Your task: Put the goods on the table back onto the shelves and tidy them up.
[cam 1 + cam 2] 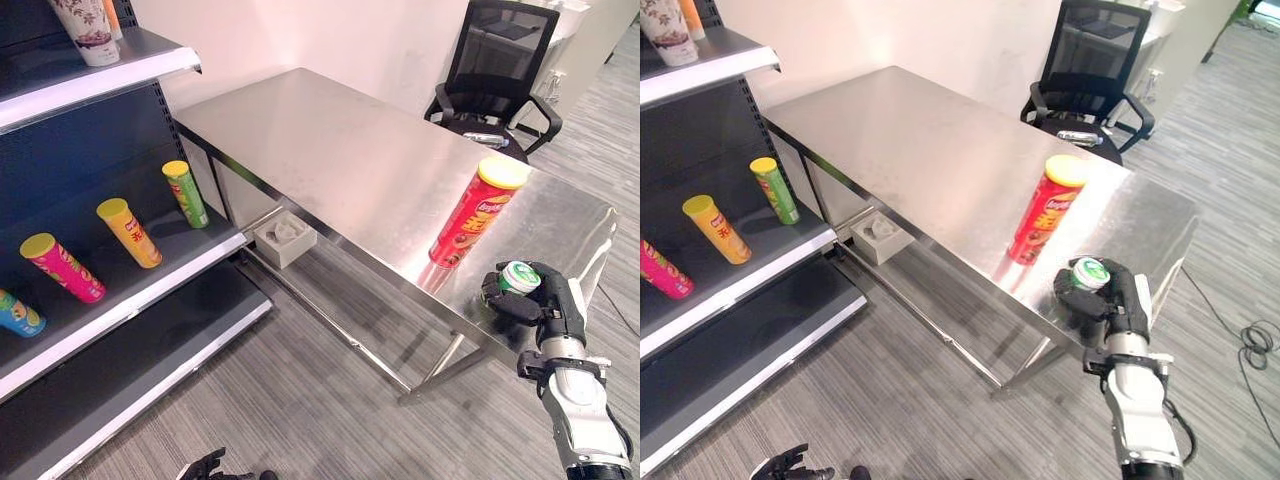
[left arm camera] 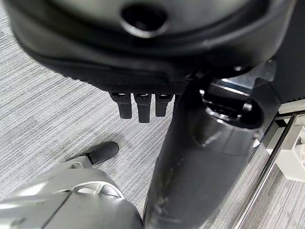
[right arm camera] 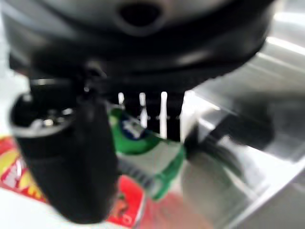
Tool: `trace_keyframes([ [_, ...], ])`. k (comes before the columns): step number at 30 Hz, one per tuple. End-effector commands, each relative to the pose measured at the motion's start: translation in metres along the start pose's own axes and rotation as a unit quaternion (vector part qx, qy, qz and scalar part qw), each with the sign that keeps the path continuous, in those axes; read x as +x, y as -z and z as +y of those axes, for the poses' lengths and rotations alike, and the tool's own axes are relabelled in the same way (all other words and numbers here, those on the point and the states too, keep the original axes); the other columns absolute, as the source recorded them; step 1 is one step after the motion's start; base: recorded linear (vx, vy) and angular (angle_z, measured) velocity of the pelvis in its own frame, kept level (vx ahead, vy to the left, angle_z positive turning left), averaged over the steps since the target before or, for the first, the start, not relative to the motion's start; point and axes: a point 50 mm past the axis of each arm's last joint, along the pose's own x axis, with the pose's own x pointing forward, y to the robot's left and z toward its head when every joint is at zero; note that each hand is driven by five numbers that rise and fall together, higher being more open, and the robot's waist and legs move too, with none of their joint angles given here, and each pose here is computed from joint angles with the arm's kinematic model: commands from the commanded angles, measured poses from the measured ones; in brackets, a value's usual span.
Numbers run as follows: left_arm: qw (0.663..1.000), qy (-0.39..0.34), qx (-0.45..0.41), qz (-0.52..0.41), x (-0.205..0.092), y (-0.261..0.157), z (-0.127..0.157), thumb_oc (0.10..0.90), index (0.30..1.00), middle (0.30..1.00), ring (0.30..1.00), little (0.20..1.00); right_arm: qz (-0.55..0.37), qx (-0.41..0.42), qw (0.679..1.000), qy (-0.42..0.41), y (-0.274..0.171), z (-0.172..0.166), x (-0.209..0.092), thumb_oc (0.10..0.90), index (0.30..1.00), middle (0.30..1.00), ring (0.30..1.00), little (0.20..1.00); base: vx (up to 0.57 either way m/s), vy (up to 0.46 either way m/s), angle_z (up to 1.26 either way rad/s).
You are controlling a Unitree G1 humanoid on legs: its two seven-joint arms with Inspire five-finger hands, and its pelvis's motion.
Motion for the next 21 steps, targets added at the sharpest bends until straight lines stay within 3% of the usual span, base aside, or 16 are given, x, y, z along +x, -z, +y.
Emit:
trace_keyframes([
  [1,0.999,-0.006,0.038,-0.028,0.003,-0.016,0.005,0.8,0.9,0.9,0.9,0.9,-0.095,-0.008,0.995,0.039,-0.039,-0.018,0.017,0.4,0.3,0.3,0.3,0.3,-0.04,-0.011,0.01],
  [11,0.999,-0.009,0.038,-0.033,0.004,-0.021,0.007,0.8,0.9,0.9,0.9,0.9,-0.13,-0.032,0.988,0.082,-0.055,-0.041,0.01,0.4,0.3,0.3,0.3,0.3,-0.02,-0.012,0.0],
  [12,0.999,-0.012,0.037,-0.032,0.004,-0.021,0.007,0.8,0.9,0.9,0.9,0.9,-0.185,-0.027,0.976,0.11,-0.078,-0.054,0.004,0.4,0.3,0.3,0.3,0.3,-0.06,-0.039,0.0],
  [17,0.999,-0.011,0.038,-0.032,0.005,-0.021,0.007,0.8,0.9,0.9,0.9,0.9,-0.185,-0.027,0.976,0.111,-0.078,-0.055,0.002,0.4,0.3,0.3,0.3,0.3,-0.03,-0.022,-0.01],
  [18,0.998,-0.009,0.043,-0.032,0.006,-0.024,0.006,0.8,0.9,0.9,0.9,0.9,-0.299,-0.016,0.945,0.13,-0.127,-0.065,-0.008,0.4,0.3,0.3,0.3,0.3,-0.17,-0.106,0.05],
  [21,0.998,-0.004,0.049,-0.036,0.007,-0.026,0.003,0.8,0.9,0.9,0.9,0.9,-0.365,-0.019,0.92,0.142,-0.156,-0.072,-0.017,0.4,0.3,0.3,0.3,0.3,-0.13,-0.085,0.06],
])
